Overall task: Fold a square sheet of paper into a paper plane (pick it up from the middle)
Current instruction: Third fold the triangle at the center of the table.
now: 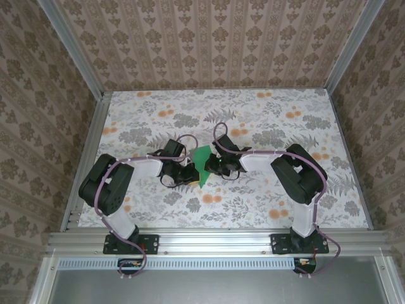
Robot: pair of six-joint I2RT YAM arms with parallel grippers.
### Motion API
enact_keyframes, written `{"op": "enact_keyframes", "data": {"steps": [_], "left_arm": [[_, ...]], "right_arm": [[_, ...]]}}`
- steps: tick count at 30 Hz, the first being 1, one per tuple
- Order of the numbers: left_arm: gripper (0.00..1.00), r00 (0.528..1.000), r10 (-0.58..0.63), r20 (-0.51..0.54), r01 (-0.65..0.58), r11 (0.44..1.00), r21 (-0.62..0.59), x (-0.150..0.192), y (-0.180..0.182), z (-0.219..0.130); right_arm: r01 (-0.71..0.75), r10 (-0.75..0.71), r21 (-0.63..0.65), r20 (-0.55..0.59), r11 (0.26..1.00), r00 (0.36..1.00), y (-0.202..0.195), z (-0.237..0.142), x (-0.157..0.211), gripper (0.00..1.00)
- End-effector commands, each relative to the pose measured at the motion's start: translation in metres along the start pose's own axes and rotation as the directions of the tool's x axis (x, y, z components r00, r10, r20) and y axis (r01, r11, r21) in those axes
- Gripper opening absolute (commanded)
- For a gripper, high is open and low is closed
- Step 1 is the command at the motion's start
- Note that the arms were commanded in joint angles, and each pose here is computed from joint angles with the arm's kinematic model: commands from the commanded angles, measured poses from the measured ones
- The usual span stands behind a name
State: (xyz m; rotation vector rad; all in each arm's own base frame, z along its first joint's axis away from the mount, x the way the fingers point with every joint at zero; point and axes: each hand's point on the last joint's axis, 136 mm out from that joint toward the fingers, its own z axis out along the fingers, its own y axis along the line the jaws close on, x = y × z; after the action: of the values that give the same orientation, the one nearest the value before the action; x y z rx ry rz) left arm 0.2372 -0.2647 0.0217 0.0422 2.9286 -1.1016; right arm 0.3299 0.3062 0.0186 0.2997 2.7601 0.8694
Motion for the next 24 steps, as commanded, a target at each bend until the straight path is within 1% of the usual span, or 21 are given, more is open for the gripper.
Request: {"op": "enact_keyframes", "data": {"steps": [1, 8, 11, 14, 17, 20, 24], "left_arm": [[0.05, 1.0, 0.003, 0.017, -0.003, 1.0, -0.026, -0.007, 0.002, -0.002], [0.01, 1.0, 0.001, 0.017, 0.0, 0.999, -0.042, -0.006, 0.007, -0.002], [0.0, 1.0, -0.006, 0.012, 0.006, 0.999, -0.053, -0.005, 0.01, -0.001], [0.0, 1.0, -0.012, 0.005, 0.012, 0.997, -0.071, -0.003, 0.015, -0.001], [0.0, 1.0, -0.02, -0.001, 0.019, 0.996, -0.085, -0.002, 0.018, 0.0], [0.0, 1.0, -0.024, -0.008, 0.023, 0.995, -0.099, 0.0, 0.022, 0.001], [0.0, 0.999, -0.033, -0.01, 0.032, 0.993, -0.111, 0.001, 0.025, 0.002]], "right_arm": [[-0.021, 0.021, 0.028, 0.006, 0.999, 1.0, -0.012, 0.001, 0.0, 0.17], [-0.017, 0.016, 0.021, 0.004, 1.0, 1.0, -0.012, 0.001, -0.001, 0.17], [-0.008, 0.008, 0.011, 0.003, 1.0, 1.0, -0.009, -0.001, -0.002, 0.17], [0.027, -0.026, -0.047, 0.015, 0.999, 1.0, 0.005, -0.009, -0.006, 0.17], [0.077, -0.076, -0.15, 0.012, 0.986, 0.997, 0.028, -0.022, -0.004, 0.18], [0.106, -0.112, -0.211, -0.017, 0.972, 0.994, 0.041, -0.031, 0.008, 0.18], [0.121, -0.14, -0.214, -0.075, 0.969, 0.987, 0.038, -0.032, 0.034, 0.16]]}}
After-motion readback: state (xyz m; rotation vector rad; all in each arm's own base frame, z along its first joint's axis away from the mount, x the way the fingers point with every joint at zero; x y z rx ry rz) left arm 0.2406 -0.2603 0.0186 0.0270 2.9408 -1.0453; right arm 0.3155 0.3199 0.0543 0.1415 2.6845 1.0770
